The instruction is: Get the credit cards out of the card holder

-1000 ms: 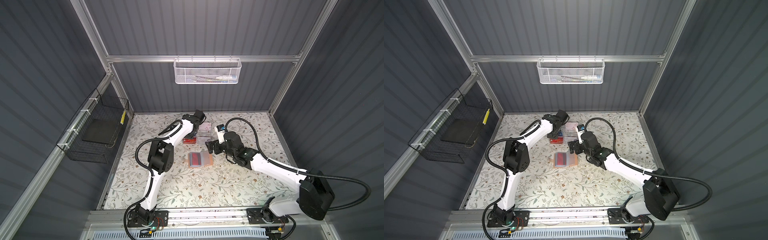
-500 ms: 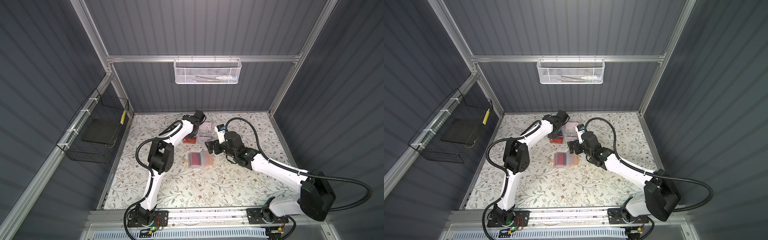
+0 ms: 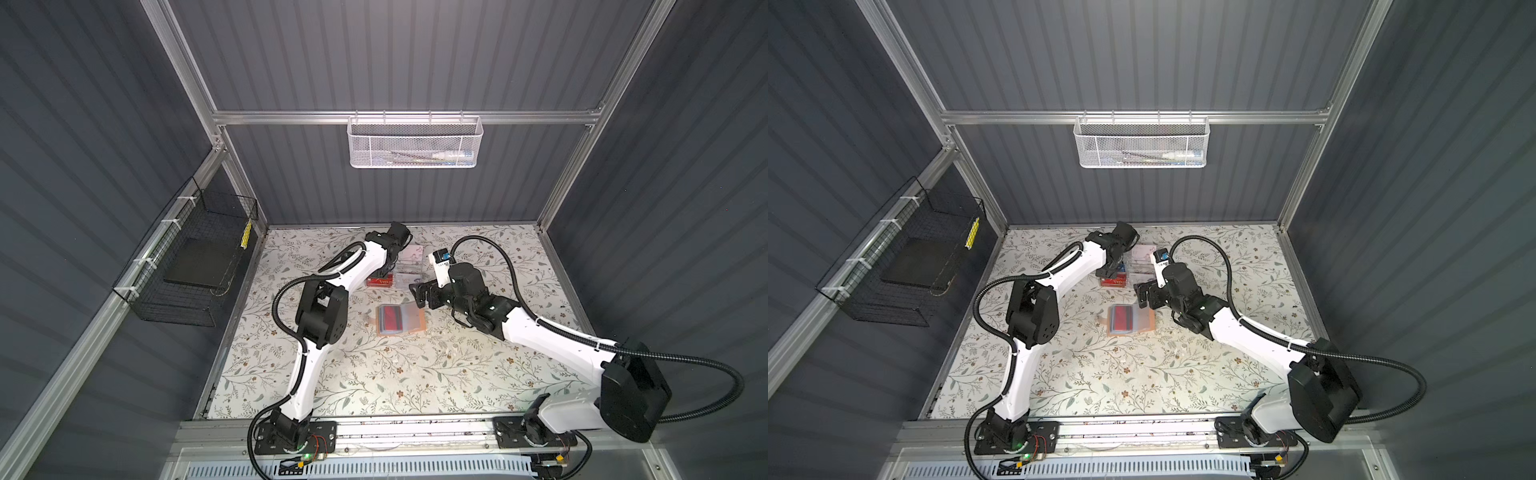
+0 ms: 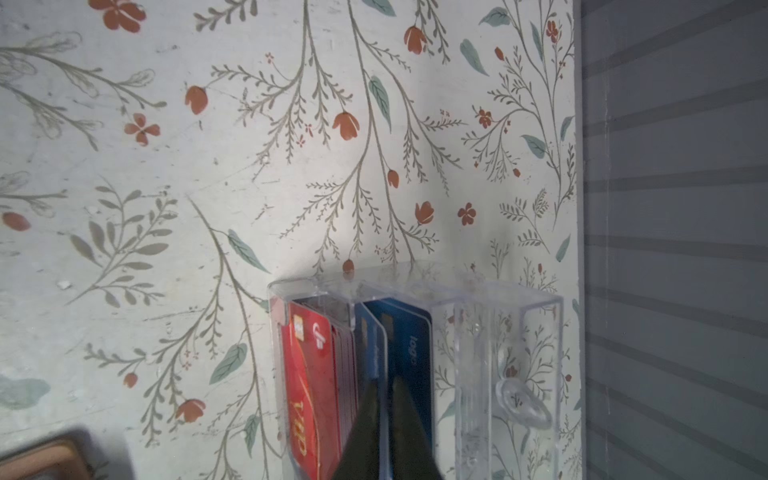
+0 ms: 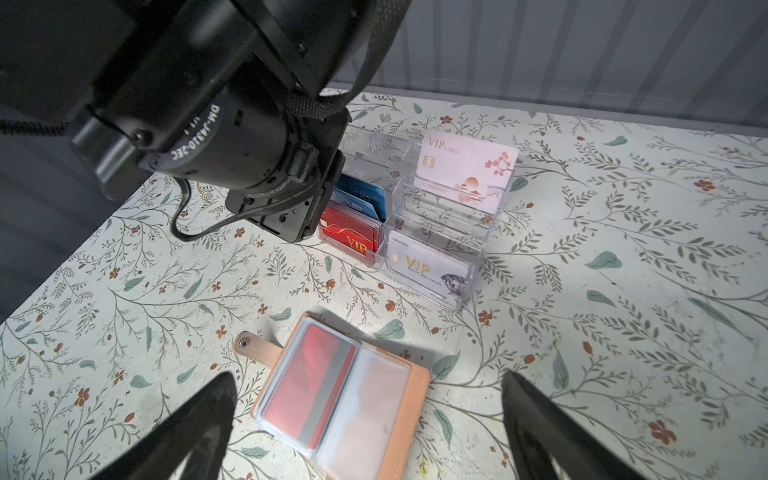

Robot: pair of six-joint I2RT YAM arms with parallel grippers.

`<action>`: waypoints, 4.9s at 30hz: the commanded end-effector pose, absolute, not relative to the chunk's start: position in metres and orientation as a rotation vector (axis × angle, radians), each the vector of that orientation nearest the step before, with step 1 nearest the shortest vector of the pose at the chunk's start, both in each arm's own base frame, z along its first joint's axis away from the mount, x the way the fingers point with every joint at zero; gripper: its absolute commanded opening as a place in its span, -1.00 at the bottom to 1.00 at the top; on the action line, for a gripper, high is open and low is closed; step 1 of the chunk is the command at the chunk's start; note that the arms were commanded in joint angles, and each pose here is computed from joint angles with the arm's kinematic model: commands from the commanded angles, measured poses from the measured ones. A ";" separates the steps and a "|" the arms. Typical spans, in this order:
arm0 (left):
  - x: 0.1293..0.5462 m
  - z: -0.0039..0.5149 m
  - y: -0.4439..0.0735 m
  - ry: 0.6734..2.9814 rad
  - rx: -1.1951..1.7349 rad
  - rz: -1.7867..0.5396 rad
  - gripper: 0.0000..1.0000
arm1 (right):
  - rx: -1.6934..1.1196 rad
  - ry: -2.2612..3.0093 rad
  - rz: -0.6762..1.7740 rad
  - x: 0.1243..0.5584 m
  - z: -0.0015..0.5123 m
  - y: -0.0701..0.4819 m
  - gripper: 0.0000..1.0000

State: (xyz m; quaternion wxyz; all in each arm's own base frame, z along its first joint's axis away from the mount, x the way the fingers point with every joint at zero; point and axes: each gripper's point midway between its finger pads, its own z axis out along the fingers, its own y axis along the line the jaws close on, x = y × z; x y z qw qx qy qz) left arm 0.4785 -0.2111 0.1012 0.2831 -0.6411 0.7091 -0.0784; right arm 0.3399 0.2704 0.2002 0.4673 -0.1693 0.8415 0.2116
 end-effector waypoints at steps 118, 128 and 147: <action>0.322 0.109 -0.117 2.211 -0.632 -0.966 1.00 | -0.710 2.076 -0.363 0.501 0.110 0.362 0.98; 0.323 0.105 -0.118 2.215 -0.629 -0.971 1.00 | -0.674 2.063 -0.393 0.511 0.105 0.359 0.98; 0.322 0.099 -0.121 2.228 -0.619 -0.991 1.00 | -0.636 2.057 -0.347 0.509 0.125 0.358 0.98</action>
